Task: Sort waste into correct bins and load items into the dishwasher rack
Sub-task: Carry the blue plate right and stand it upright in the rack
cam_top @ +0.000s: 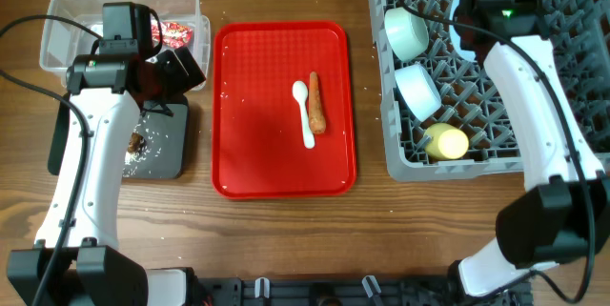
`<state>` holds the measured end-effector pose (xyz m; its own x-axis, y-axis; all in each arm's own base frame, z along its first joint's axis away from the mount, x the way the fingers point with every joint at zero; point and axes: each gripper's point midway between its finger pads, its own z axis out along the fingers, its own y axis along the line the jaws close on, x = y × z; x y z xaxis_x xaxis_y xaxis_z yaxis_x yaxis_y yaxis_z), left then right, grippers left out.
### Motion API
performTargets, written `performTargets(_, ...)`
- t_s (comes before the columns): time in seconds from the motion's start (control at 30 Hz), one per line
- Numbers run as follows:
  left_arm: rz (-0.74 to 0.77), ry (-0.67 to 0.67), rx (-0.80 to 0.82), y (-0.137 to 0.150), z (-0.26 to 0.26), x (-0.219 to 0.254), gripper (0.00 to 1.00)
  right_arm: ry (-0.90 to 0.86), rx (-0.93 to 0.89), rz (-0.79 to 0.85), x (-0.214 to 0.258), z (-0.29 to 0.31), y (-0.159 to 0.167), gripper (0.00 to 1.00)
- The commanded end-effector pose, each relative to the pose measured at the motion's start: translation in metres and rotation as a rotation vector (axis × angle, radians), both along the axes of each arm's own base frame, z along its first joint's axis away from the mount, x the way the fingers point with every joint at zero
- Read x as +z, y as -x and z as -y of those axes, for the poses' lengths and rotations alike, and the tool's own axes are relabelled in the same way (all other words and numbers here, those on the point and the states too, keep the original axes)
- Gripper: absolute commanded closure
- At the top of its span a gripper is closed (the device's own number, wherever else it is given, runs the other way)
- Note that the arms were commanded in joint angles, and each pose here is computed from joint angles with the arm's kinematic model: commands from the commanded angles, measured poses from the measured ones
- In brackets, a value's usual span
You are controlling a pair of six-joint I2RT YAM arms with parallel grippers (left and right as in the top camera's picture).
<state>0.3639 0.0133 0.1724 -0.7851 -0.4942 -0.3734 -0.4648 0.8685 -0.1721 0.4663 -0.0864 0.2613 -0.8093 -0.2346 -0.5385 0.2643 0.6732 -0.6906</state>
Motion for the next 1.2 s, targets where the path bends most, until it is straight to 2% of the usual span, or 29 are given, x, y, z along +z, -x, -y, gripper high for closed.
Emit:
performTargets(0.0,0.002,-0.003,0.016,0.000,-0.004,0.000,0.00,-0.013,0.017,-0.082,-0.036,0.003,-0.011,0.96)
performTargets(0.1,0.001,-0.003,0.016,0.000,-0.004,0.000,0.00,-0.081,0.075,-0.095,-0.049,-0.009,-0.018,0.93)
performTargets(0.13,0.002,-0.003,0.016,0.000,-0.004,0.000,0.00,-0.105,0.096,-0.096,-0.051,-0.013,-0.020,0.88)
performTargets(0.2,0.002,-0.003,0.016,0.000,-0.004,0.000,0.00,-0.195,0.175,-0.102,-0.061,-0.031,-0.026,0.56)
performTargets(0.3,0.002,-0.003,0.016,0.000,-0.004,0.000,0.00,-0.367,0.303,-0.107,-0.074,-0.064,-0.033,0.41)
performTargets(0.4,0.002,-0.003,0.016,0.000,-0.004,0.000,0.00,-0.448,0.253,-0.034,-0.065,-0.068,-0.033,0.37)
performTargets(0.43,0.002,-0.003,0.016,0.000,-0.004,0.000,0.00,-0.493,0.236,0.028,-0.049,-0.070,-0.031,0.24)
performTargets(0.47,0.002,-0.003,0.016,0.000,-0.004,0.000,0.00,-0.514,0.251,0.049,-0.040,-0.074,-0.030,0.20)
performTargets(0.57,0.002,-0.003,0.016,0.000,-0.004,0.000,0.00,-0.624,0.392,0.135,0.010,-0.101,-0.019,0.17)
performTargets(0.73,0.002,-0.003,0.016,0.000,-0.004,0.000,0.00,-0.687,0.417,0.236,0.059,-0.107,0.009,0.17)
performTargets(0.87,0.002,-0.003,0.016,0.000,-0.004,0.000,0.00,-0.786,0.467,0.168,0.050,-0.126,0.021,0.17)
performTargets(0.9,0.001,-0.003,0.016,0.000,-0.004,0.000,0.00,-0.831,0.493,0.140,0.045,-0.138,0.025,0.21)
performTargets(1.0,0.002,-0.003,0.016,0.000,-0.004,0.000,0.00,-0.930,0.517,0.090,0.036,-0.173,0.032,0.24)
performTargets(1.17,0.002,-0.003,0.016,0.000,-0.004,0.000,0.00,-0.988,0.605,-0.115,-0.013,-0.270,0.050,0.24)
